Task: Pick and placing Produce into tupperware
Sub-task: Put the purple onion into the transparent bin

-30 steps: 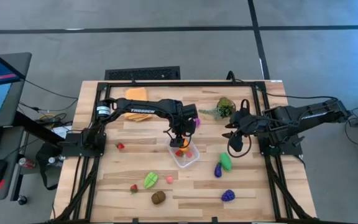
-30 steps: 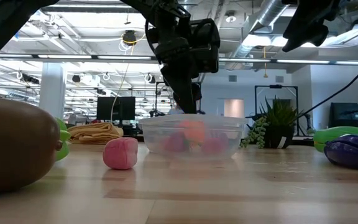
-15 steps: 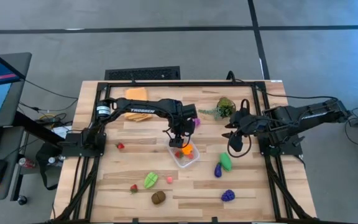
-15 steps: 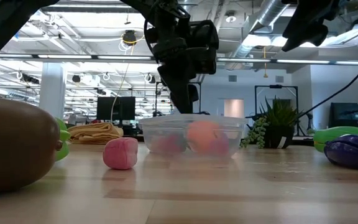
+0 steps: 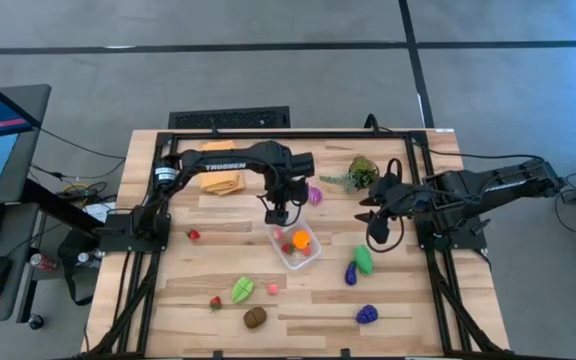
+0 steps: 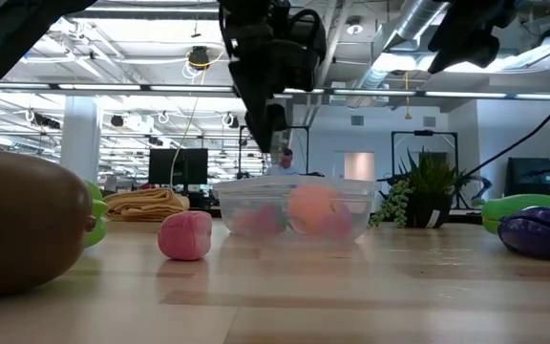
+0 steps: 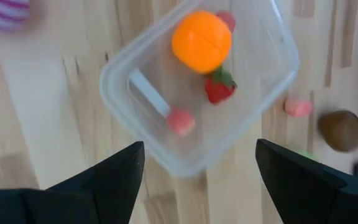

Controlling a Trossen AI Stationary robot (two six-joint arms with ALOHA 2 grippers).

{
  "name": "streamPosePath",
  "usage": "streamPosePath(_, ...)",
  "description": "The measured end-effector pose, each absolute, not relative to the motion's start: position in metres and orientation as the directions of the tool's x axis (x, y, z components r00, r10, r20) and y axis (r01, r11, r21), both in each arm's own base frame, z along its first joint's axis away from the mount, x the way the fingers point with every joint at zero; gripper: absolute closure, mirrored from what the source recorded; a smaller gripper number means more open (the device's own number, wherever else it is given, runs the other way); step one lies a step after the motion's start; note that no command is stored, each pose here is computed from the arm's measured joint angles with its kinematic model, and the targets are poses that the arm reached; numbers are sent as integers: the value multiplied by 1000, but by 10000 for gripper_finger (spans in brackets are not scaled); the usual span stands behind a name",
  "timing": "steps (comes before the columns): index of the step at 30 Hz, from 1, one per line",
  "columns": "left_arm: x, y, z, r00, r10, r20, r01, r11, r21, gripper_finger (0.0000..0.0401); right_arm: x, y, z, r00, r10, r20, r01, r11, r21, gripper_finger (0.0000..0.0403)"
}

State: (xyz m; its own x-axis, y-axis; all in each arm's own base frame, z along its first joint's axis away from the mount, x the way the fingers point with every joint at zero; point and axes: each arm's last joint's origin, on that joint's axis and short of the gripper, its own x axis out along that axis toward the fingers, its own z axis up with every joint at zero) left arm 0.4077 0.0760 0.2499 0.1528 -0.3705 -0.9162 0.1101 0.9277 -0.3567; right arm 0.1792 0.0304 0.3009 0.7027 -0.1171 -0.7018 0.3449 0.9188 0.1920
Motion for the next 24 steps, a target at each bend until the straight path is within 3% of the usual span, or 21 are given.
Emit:
streamPosePath(9,381,75,295,201,-318,-927,115,947,-300,104,197,34,285,661,-135,-738,360,920,154,168)
streamPosePath(16,350,71,340,331,-185,-925,71,983,-171,104,220,38,266,616,-164,-771,366,926,95,168)
streamPosePath(24,280,57,379,504,48,-862,-95,996,0,104,248,39,246,603,-299,-740,459,889,15,168)
